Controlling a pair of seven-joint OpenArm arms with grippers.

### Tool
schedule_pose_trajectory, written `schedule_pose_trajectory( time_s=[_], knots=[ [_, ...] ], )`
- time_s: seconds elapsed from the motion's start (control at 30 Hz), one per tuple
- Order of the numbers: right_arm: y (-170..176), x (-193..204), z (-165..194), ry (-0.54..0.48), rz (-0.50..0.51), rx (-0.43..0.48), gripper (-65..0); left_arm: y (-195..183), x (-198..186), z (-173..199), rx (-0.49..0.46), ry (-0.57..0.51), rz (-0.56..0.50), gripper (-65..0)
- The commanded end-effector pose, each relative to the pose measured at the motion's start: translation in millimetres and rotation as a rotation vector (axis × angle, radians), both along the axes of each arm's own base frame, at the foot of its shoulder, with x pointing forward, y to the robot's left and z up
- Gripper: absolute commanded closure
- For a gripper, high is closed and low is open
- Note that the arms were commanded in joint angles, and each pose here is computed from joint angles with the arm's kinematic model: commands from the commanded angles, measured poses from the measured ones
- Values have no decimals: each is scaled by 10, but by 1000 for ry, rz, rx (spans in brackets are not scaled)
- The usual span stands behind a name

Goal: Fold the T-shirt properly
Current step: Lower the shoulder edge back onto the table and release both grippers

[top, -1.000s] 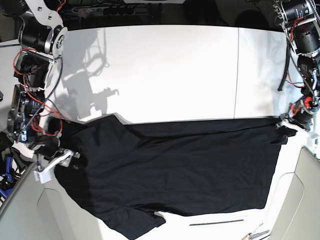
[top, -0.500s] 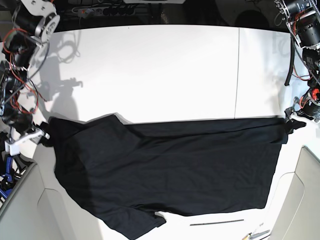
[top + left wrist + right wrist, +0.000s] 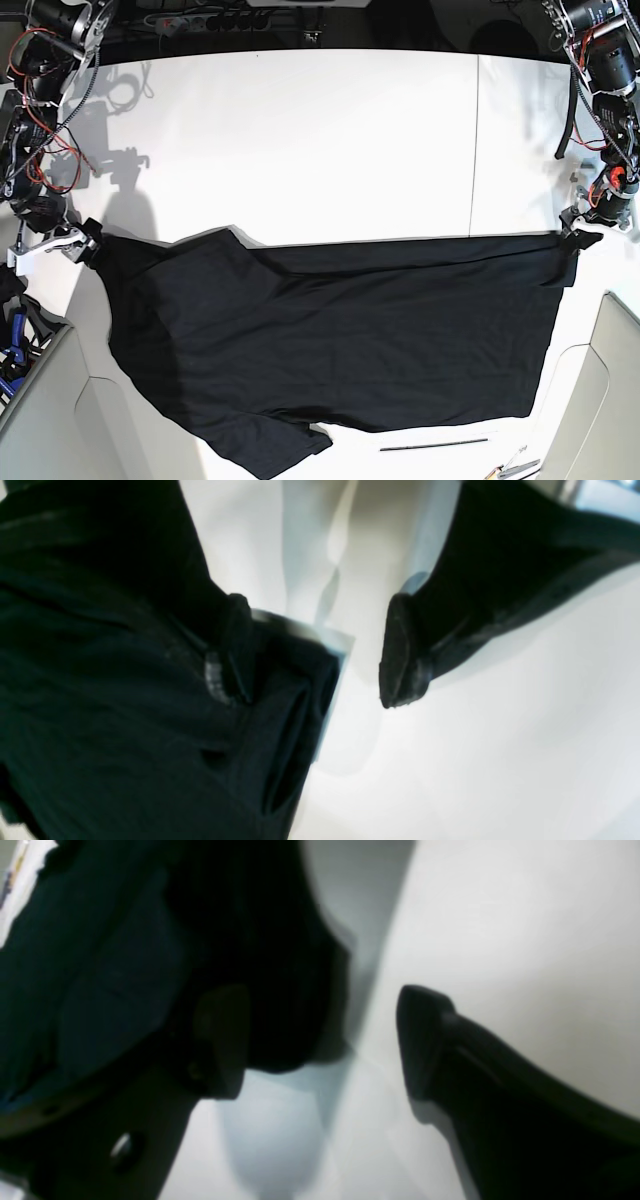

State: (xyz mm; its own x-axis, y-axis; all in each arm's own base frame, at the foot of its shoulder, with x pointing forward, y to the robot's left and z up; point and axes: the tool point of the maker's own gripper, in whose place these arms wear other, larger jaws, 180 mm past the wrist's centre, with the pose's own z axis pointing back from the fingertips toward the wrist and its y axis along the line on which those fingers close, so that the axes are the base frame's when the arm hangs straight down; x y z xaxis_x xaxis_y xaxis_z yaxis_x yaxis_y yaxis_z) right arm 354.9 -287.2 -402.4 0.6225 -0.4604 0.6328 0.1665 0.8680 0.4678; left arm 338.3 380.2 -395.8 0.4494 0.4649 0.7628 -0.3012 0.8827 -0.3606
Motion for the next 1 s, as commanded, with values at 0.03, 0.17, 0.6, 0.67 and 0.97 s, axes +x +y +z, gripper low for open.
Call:
schedule_pose_trajectory(
  time_s=[0.03,0.17,0.6,0.67,0.97],
  knots=[
    [13,156,177,-67,3,2,-451,82,86,129,11,-43,14,-411],
    [238,205,114,-76,29,18,-451,-13,93,57,-15,-42,15,-411],
    [440,342,100,-84,43,-11,-401,-264,292,-2,27,-26,-64,-388],
    [462,334,66,-68,62,-36,-281,-271,285,-15,24,-19,-67,-321],
    [572,376,154,-118,156,-62,0,-264,265,-29,22,14,-83,0]
  ],
)
